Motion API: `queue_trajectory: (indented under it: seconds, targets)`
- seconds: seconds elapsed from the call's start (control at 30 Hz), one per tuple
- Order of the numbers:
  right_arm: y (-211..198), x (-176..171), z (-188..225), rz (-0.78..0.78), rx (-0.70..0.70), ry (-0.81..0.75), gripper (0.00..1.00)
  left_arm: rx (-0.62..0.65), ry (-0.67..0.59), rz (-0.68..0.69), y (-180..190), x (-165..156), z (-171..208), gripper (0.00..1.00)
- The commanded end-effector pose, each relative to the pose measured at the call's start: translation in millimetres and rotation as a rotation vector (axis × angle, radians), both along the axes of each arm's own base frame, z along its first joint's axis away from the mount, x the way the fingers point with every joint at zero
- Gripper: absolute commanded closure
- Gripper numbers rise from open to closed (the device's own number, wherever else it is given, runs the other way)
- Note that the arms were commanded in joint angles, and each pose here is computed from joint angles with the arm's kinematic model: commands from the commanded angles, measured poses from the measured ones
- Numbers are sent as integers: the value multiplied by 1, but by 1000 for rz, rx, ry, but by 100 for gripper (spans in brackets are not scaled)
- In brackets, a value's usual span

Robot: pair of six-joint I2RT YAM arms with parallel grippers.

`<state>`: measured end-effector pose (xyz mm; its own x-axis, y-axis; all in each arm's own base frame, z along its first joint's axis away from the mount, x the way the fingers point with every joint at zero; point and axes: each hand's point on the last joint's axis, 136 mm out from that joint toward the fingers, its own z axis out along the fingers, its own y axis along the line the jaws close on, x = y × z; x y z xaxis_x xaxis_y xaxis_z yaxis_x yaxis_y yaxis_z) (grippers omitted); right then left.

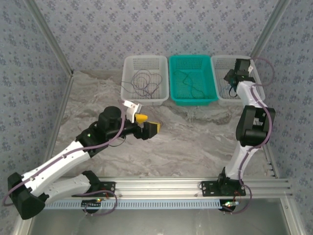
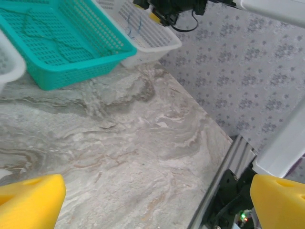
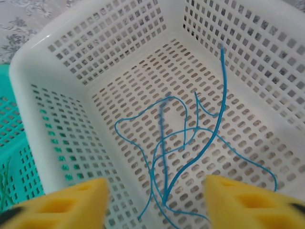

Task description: Untangle the cables

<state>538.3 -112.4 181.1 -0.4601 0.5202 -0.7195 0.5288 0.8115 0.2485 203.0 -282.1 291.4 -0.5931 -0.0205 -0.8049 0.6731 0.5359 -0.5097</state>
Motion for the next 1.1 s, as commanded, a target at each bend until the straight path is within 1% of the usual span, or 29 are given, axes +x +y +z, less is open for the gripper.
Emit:
queue_trajectory:
  seconds: [0.0,0.03,0.07,0.13,0.17,0.2,0.33,0.4,0.43,0.47,0.5,0.57,0.63,0.7,0.73,0.8,0.83,0.87,0.9,1.0,1.03,1.07]
  targets:
    - [17,-9,27,40,54,-10,24,98,-7,187,28,19,-13,1]
    - [21,-13,32,51,56,-30,21,138,-5,267,40,27,-20,0]
    - [30,-18,33,84,86,-46,20,186,-7,377,58,38,-26,1]
    - [45,-35,36,117,118,-58,20,274,-25,562,92,51,-37,1]
    - [56,-47,36,147,112,-76,20,305,-44,643,109,55,-38,1]
    - [67,-58,41,172,88,-103,19,330,-75,695,121,57,-39,0]
    - [100,-114,40,257,-32,-158,19,392,-180,854,163,58,-46,0]
    - [111,-140,45,268,-104,-208,19,428,-213,929,184,58,-53,1]
    - [116,-153,41,279,-147,-225,18,447,-228,962,194,58,-58,1]
    - [119,-161,36,284,-192,-234,14,466,-238,989,202,59,-63,0]
    - [121,-170,30,283,-248,-242,0,492,-247,1017,211,60,-70,1]
    - [120,-182,10,298,-361,-198,0,546,-273,1050,223,62,-79,0]
    - [110,-191,-18,289,-432,-97,0,593,-306,1065,230,65,-87,0]
    - [102,-196,-35,268,-471,-70,0,632,-339,1067,235,69,-94,1]
    - [99,-196,-44,260,-492,-96,0,651,-355,1072,238,71,-98,1]
    - [94,-193,-60,258,-497,-138,0,676,-359,1089,249,76,-107,1]
    - [91,-190,-69,263,-501,-130,0,678,-337,1104,256,79,-111,1]
    - [88,-182,-71,269,-536,-112,0,667,-320,1107,261,82,-113,0]
    - [88,-176,-77,268,-502,-64,0,650,-321,1107,265,88,-114,1]
    - [97,-147,-73,335,-583,-124,1,626,-342,1119,277,100,-126,1]
    - [89,-140,-78,311,-611,-106,3,633,-321,1119,282,105,-134,1]
    - [82,-140,-84,268,-575,-70,3,641,-299,1119,287,108,-140,1]
